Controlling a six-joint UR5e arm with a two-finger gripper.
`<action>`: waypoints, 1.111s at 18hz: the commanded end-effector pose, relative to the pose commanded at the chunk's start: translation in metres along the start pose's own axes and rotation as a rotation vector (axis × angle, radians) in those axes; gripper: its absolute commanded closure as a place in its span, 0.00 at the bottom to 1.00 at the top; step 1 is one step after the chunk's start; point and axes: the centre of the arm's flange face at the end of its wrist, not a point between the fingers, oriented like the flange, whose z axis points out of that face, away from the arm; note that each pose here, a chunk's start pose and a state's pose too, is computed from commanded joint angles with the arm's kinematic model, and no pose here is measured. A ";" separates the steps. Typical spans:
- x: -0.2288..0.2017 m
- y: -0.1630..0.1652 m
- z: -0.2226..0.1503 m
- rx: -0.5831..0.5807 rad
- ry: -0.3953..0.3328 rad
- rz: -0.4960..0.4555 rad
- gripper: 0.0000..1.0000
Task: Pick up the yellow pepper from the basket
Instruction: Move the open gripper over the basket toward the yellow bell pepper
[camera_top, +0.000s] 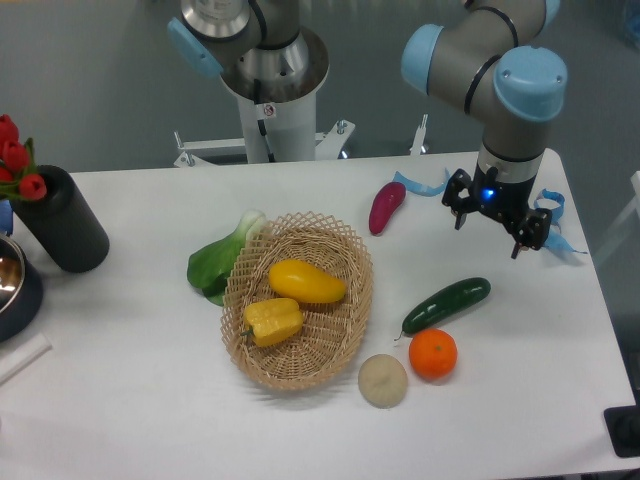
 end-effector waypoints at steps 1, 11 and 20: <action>0.000 -0.001 0.000 0.000 -0.001 0.002 0.00; 0.059 -0.070 -0.036 0.022 -0.036 -0.095 0.00; 0.103 -0.168 0.000 0.119 -0.090 -0.021 0.00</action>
